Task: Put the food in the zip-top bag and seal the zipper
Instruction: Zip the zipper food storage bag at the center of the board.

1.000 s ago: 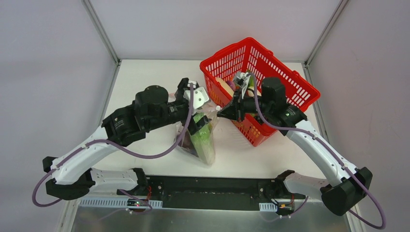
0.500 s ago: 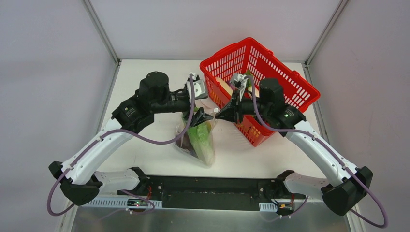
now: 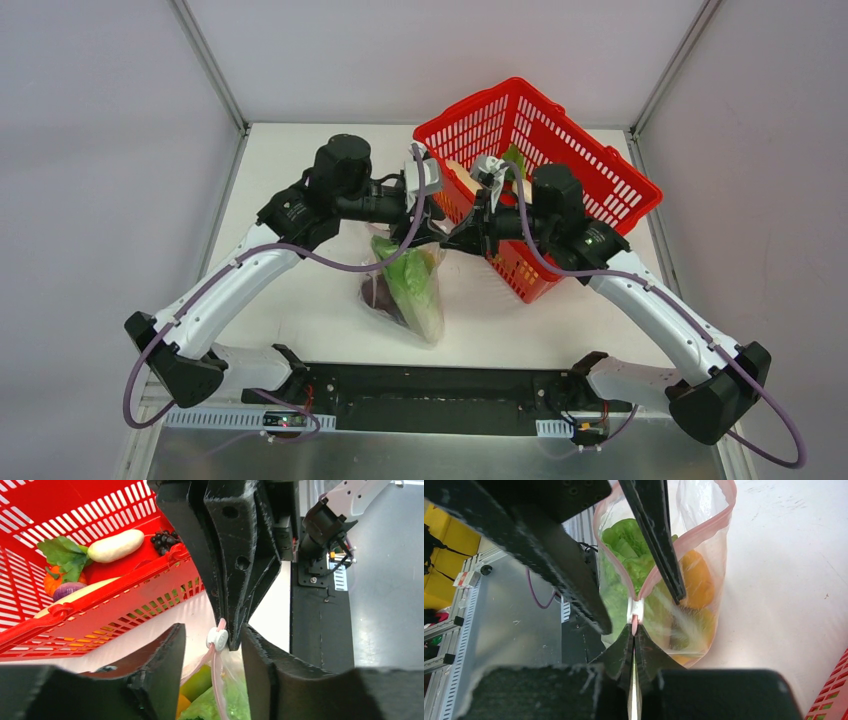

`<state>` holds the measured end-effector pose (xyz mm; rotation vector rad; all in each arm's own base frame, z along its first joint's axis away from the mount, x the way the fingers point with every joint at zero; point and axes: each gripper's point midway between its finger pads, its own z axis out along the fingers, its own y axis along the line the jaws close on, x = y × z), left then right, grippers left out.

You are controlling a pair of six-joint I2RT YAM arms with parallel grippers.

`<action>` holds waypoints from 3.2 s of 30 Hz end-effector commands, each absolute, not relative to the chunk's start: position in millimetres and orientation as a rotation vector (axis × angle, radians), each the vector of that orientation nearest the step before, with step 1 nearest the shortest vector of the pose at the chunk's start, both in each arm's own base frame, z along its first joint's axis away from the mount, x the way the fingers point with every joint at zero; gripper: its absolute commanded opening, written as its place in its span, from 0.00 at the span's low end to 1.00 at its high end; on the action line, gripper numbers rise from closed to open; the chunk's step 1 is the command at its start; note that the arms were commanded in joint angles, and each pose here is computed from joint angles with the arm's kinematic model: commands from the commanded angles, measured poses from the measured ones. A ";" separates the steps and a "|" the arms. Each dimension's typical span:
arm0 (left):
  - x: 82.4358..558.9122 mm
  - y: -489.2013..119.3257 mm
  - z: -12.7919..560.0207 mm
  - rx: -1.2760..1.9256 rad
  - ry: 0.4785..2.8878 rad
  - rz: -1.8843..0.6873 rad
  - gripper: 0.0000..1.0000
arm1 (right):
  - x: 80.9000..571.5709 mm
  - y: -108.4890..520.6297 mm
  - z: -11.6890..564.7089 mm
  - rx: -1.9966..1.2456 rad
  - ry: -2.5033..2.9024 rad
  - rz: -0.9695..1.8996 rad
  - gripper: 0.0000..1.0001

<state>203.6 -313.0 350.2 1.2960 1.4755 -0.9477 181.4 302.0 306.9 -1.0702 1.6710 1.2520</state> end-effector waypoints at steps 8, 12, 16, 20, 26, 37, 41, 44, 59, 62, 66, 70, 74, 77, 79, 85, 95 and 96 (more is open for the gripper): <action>196.6 -313.2 352.7 1.357 1.491 -1.017 0.19 | 181.2 302.5 334.6 -1.093 1.531 1.217 0.00; 197.4 -312.7 356.1 1.343 1.485 -1.016 0.12 | 183.4 302.2 330.3 -1.089 1.547 1.205 0.00; 196.0 -308.5 354.9 1.356 1.510 -1.003 0.03 | 186.8 300.3 327.8 -1.074 1.555 1.178 0.00; 196.9 -303.4 352.7 1.353 1.542 -0.979 0.00 | 190.5 299.6 325.4 -1.050 1.574 1.163 0.00; 190.2 -293.1 354.9 1.347 1.553 -0.952 0.00 | 199.8 299.6 321.8 -0.994 1.604 1.139 0.00; 185.9 -265.5 349.6 1.319 1.595 -0.818 0.00 | 206.8 298.6 322.0 -0.945 1.604 1.117 0.00; 186.2 -257.0 347.5 1.301 1.615 -0.775 0.00 | 207.8 293.6 321.4 -0.933 1.611 1.090 0.00; 184.8 -253.7 348.8 1.282 1.618 -0.769 0.00 | 208.7 289.9 321.1 -0.923 1.612 1.076 0.00; 173.7 -233.1 357.1 1.195 1.595 -0.724 0.00 | 218.8 280.7 307.2 -0.887 1.676 1.041 0.00; 172.9 -240.9 359.5 1.202 1.576 -0.768 0.00 | 205.9 284.9 312.9 -0.949 1.627 1.107 0.00; 170.2 -256.6 363.5 1.243 1.564 -0.862 0.00 | 187.5 289.3 332.5 -1.045 1.514 1.185 0.13; 169.8 -266.9 364.8 1.270 1.559 -0.921 0.00 | 177.4 291.1 340.3 -1.172 1.441 1.194 0.54; 170.0 -274.8 364.0 1.281 1.557 -0.965 0.00 | 170.0 297.1 332.4 -1.268 1.428 1.260 0.62; 169.3 -278.8 364.5 1.285 1.557 -0.994 0.00 | 170.2 303.8 330.9 -1.281 1.425 1.310 0.63; 167.7 -280.9 366.4 1.292 1.548 -1.015 0.00 | 173.5 308.8 329.1 -1.281 1.427 1.323 0.63; 169.7 -284.8 366.1 1.296 1.561 -1.028 0.00 | 169.9 321.4 335.1 -1.303 1.394 1.380 0.48; 170.7 -285.5 358.9 1.307 1.590 -1.031 0.00 | 171.3 325.9 329.4 -1.276 1.412 1.388 0.08; 170.6 -284.6 358.6 1.307 1.593 -1.026 0.00 | 171.5 324.9 329.7 -1.271 1.411 1.377 0.02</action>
